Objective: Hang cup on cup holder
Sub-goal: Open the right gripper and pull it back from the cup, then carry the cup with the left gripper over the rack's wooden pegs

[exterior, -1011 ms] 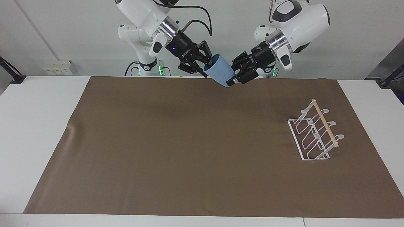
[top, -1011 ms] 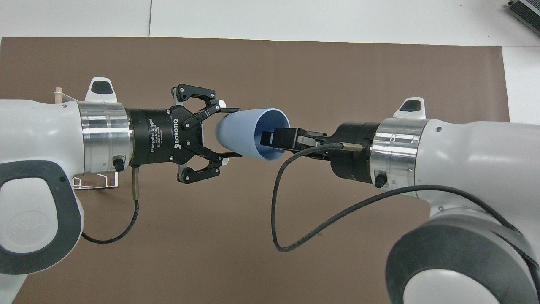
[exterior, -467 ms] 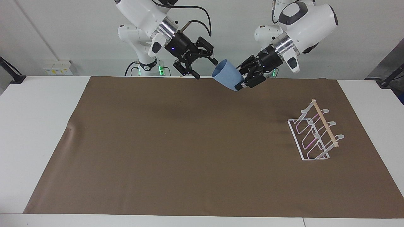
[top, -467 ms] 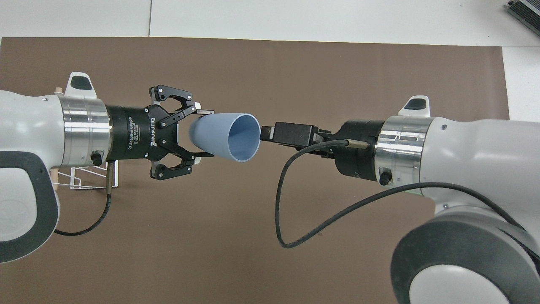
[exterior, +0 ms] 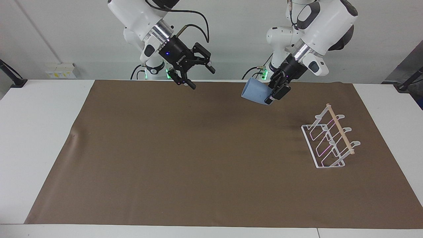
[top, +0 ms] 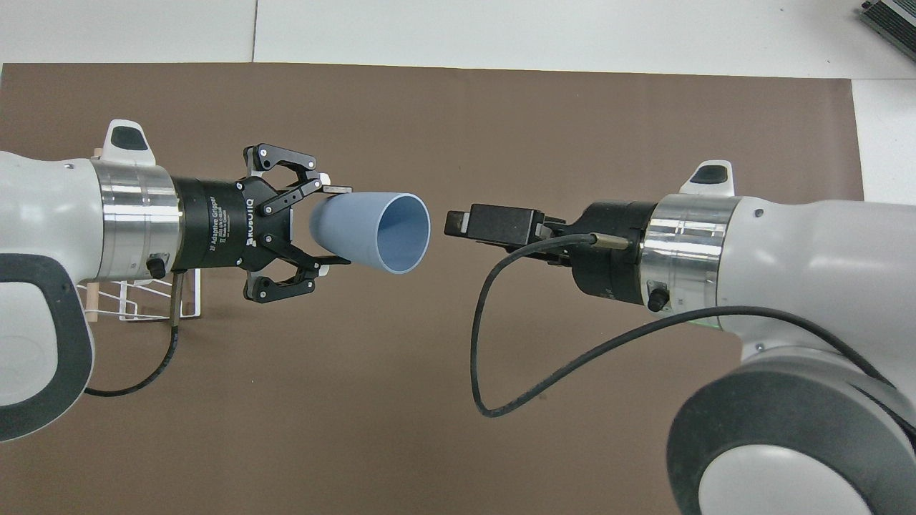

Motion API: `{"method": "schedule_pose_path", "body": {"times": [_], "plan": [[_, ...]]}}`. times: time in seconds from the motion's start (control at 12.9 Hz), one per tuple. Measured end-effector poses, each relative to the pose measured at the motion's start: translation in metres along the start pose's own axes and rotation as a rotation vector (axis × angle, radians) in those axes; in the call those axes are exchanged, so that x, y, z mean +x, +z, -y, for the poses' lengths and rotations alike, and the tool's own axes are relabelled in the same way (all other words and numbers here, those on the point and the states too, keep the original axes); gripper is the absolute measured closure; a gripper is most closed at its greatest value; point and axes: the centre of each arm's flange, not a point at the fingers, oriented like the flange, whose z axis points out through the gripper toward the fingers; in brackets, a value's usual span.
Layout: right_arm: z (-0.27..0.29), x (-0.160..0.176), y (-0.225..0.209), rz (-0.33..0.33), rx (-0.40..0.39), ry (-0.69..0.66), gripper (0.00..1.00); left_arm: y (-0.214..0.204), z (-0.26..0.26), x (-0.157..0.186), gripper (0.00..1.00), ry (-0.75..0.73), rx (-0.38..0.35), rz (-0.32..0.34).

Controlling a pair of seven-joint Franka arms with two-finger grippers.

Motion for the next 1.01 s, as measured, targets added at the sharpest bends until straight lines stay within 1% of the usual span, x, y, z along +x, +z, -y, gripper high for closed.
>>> {"method": "schedule_pose_path", "body": {"times": [0.08,0.23,0.31,0.47,0.62,0.78,0.93,1.01], "plan": [[-0.007,0.006,-0.006,-0.005,-0.046,-0.057,0.00,0.000,0.000,0.005,0.29,0.034,0.008,-0.075],[-0.016,0.014,-0.013,0.022,-0.164,-0.177,0.00,-0.005,0.000,0.022,0.29,0.095,0.021,-0.204],[-0.019,0.017,-0.016,0.042,-0.223,-0.226,0.00,-0.009,0.000,0.035,0.29,0.128,0.025,-0.250],[-0.024,0.021,-0.022,0.084,-0.305,-0.275,0.00,-0.020,-0.002,0.066,0.29,0.196,0.028,-0.335],[-0.035,0.026,-0.033,0.135,-0.402,-0.306,0.00,-0.029,-0.005,0.097,0.29,0.277,0.030,-0.441],[-0.046,0.028,-0.043,0.193,-0.476,-0.308,0.00,-0.032,-0.010,0.121,0.29,0.363,0.044,-0.568],[-0.066,0.030,-0.056,0.238,-0.522,-0.274,0.00,-0.029,-0.017,0.137,0.29,0.437,0.055,-0.686],[-0.080,0.031,-0.065,0.262,-0.540,-0.244,0.00,-0.025,-0.020,0.145,0.29,0.473,0.060,-0.735]]}}
